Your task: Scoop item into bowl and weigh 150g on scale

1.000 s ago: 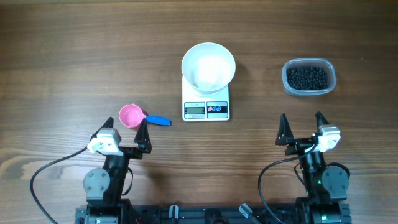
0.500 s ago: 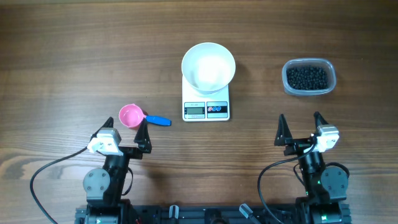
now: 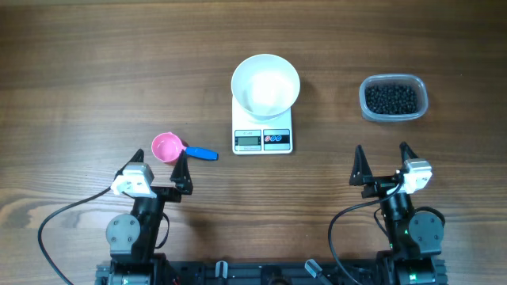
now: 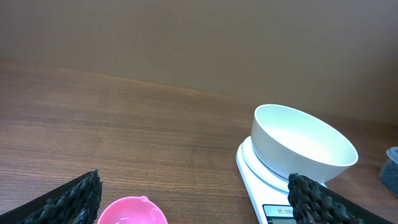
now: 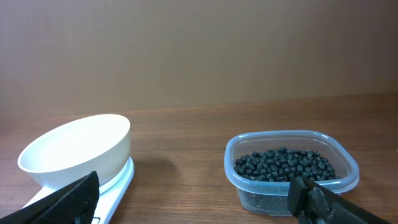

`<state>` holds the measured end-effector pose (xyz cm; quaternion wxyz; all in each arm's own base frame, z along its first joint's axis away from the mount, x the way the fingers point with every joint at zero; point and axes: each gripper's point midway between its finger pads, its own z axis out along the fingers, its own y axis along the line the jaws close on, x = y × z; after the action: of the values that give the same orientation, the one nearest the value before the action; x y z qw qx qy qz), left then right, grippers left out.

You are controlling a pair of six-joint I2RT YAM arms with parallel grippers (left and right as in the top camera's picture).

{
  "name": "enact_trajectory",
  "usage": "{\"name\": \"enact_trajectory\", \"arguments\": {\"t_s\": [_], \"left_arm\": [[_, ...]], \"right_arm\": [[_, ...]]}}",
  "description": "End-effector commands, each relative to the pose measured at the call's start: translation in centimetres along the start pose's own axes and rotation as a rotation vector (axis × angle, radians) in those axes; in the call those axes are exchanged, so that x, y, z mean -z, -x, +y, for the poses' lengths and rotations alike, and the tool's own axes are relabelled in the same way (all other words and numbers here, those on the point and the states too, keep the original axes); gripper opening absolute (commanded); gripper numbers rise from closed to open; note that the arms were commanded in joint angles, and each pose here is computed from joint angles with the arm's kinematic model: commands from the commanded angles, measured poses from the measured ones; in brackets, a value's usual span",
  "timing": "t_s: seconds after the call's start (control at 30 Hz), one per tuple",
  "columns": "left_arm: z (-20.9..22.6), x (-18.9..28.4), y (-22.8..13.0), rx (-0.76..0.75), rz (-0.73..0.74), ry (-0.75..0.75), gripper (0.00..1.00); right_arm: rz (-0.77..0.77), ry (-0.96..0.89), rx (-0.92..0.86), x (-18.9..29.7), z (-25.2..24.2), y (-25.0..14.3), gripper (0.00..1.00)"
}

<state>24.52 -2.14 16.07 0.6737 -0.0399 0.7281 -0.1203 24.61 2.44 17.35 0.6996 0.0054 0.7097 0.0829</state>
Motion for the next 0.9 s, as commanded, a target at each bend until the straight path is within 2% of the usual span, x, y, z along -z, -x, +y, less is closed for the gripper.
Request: {"name": "enact_trajectory", "arguments": {"t_s": [0.0,0.37,0.87], "left_arm": [[0.6,0.0,-0.3,0.010,0.005,0.030,1.00],[0.4,0.0,-0.2,0.011,0.003,0.017,1.00],[-0.5,1.2,2.9,0.017,0.060,0.031,1.00]], "right_arm": [[-0.003,0.017,0.018,0.0,0.3,0.1,1.00],[-0.003,0.017,0.018,0.0,0.3,0.1,1.00],[-0.003,0.017,0.018,0.0,0.3,0.0,1.00]]}}
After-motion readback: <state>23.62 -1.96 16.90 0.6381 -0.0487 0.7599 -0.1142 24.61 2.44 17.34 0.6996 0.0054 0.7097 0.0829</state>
